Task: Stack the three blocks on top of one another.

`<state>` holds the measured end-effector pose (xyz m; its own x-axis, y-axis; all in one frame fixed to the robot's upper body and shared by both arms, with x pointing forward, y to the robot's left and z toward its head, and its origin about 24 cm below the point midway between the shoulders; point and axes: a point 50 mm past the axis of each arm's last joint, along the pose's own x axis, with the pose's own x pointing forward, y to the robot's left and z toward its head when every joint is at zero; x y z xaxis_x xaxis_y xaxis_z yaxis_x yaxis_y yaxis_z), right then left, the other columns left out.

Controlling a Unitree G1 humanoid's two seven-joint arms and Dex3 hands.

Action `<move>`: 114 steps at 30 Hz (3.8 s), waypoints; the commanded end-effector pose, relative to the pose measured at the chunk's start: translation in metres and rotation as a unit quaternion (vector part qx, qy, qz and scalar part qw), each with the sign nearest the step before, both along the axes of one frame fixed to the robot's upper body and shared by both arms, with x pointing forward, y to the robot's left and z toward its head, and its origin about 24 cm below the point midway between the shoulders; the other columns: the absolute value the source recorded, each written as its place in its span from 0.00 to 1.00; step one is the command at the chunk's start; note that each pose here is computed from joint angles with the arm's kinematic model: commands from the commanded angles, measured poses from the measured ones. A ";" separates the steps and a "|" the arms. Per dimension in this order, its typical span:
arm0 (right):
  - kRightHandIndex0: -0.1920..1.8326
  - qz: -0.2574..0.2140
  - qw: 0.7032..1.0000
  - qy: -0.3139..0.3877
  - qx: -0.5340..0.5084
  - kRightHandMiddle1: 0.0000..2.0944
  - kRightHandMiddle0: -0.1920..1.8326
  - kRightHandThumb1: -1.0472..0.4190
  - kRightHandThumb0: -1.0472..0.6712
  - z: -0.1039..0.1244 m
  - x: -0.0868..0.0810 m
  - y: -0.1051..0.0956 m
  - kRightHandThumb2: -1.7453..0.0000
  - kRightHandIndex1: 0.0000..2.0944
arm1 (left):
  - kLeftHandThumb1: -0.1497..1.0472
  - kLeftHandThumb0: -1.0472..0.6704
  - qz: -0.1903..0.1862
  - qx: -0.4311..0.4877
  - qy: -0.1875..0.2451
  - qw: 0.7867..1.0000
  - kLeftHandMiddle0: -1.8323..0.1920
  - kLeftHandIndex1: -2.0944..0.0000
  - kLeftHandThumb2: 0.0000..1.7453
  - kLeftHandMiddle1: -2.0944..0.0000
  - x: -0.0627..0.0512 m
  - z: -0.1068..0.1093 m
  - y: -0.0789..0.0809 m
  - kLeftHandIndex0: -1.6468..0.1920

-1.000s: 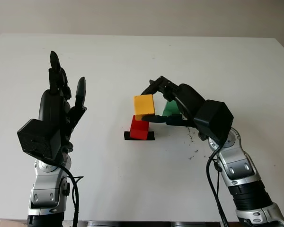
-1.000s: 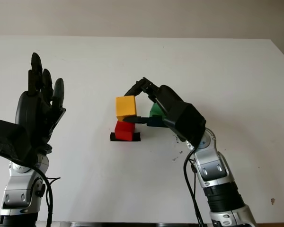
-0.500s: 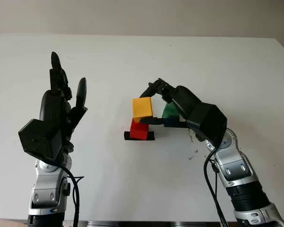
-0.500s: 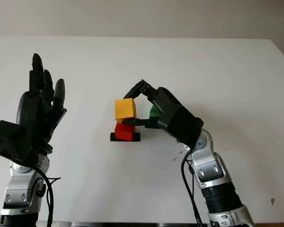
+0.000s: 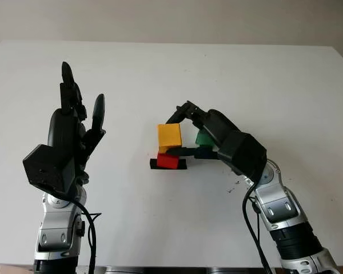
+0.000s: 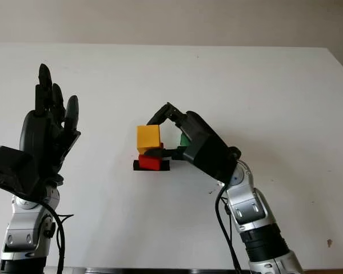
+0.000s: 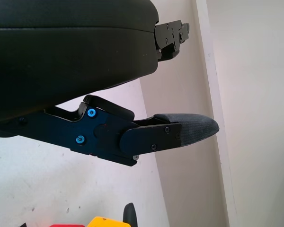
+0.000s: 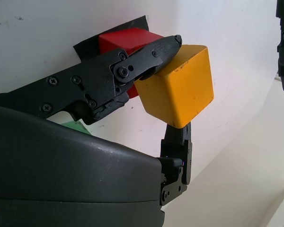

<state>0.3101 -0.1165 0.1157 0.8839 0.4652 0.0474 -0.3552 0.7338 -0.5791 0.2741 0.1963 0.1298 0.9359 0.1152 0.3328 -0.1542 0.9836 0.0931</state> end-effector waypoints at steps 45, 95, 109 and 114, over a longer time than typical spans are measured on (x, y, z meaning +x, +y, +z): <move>0.06 0.026 0.993 -0.078 -0.085 0.18 0.11 0.05 0.23 -0.002 -0.012 -0.005 0.97 0.01 | 1.00 0.23 0.003 -0.002 -0.007 1.000 1.00 1.00 0.28 1.00 -0.002 0.000 0.001 1.00; 0.11 0.159 0.789 -0.262 -0.532 0.08 0.27 0.16 0.27 0.123 0.061 -0.058 0.97 0.03 | 1.00 0.23 -0.006 -0.004 -0.009 1.000 1.00 1.00 0.28 0.99 -0.001 0.003 0.003 1.00; 0.09 0.213 0.759 -0.270 -0.553 0.06 0.27 0.15 0.29 0.087 0.059 -0.055 0.97 0.02 | 1.00 0.22 -0.004 -0.001 -0.006 1.000 1.00 1.00 0.28 0.98 -0.002 0.005 0.004 1.00; 0.10 0.219 0.765 -0.265 -0.544 0.06 0.29 0.14 0.31 0.076 0.060 -0.056 0.97 0.02 | 1.00 0.22 -0.003 0.001 -0.006 1.000 0.99 0.99 0.27 0.97 -0.002 0.005 0.004 0.99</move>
